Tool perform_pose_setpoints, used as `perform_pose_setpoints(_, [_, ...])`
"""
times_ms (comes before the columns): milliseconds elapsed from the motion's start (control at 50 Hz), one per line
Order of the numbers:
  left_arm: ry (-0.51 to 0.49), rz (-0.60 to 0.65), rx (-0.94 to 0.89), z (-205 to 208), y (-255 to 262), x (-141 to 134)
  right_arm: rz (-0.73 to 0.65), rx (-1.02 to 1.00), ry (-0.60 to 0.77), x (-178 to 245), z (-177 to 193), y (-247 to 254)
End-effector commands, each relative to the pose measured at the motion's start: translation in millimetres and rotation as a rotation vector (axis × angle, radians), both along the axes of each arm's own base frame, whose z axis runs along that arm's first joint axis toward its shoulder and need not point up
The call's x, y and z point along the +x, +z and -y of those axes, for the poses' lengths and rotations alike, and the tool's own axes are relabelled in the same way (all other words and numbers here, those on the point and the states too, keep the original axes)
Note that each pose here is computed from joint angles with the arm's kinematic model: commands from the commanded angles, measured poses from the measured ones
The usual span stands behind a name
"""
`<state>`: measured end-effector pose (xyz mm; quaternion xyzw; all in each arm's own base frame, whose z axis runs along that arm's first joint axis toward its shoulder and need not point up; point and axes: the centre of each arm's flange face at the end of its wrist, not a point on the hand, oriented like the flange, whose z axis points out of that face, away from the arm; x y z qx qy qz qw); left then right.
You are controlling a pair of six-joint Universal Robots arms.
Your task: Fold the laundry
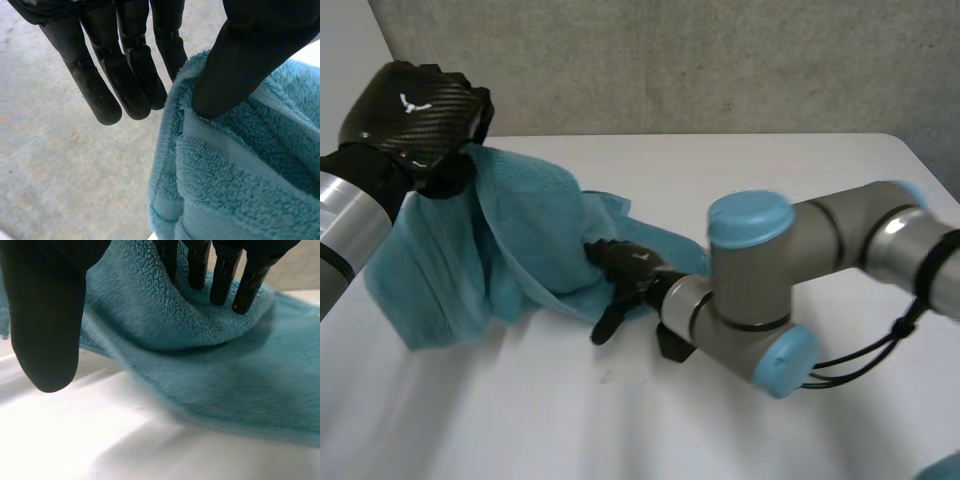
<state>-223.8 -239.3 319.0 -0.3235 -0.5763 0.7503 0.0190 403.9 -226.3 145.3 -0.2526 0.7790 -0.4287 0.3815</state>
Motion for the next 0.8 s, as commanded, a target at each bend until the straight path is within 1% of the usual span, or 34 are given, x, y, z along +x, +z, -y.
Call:
perform_pose_setpoints(20, [0.087,-0.030,-0.018,6.5,7.3,7.3,0.003,0.030,0.034,20.5,-10.2,-23.0])
perform_pose_setpoints(100, [0.111,-0.041,-0.038,9.2,14.0,9.3,-0.019,-0.007,0.034,24.5,-6.8,-30.1])
perform_pose_setpoints(220, [0.105,-0.076,-0.022,6.3,15.6,8.7,-0.067,-0.092,-0.055,26.3,8.5,-36.6])
perform_pose_setpoints(400, [0.109,-0.162,-0.011,1.1,24.0,14.1,-0.063,-0.097,-0.043,38.8,-1.4,-45.1])
perform_pose_setpoints(620, [0.124,-0.172,-0.013,2.2,24.3,17.3,-0.045,-0.089,-0.025,52.4,-12.3,-47.2])
perform_pose_setpoints(720, [0.172,-0.163,0.016,12.9,13.9,29.2,-0.061,-0.106,-0.117,46.4,-3.6,-43.9])
perform_pose_setpoints(740, [0.193,-0.161,0.020,17.4,12.0,35.0,-0.063,-0.126,-0.160,43.3,0.9,-36.0])
perform_pose_setpoints(800, [0.223,-0.159,0.025,23.3,9.7,42.8,-0.044,-0.174,-0.226,38.0,7.7,-9.3])
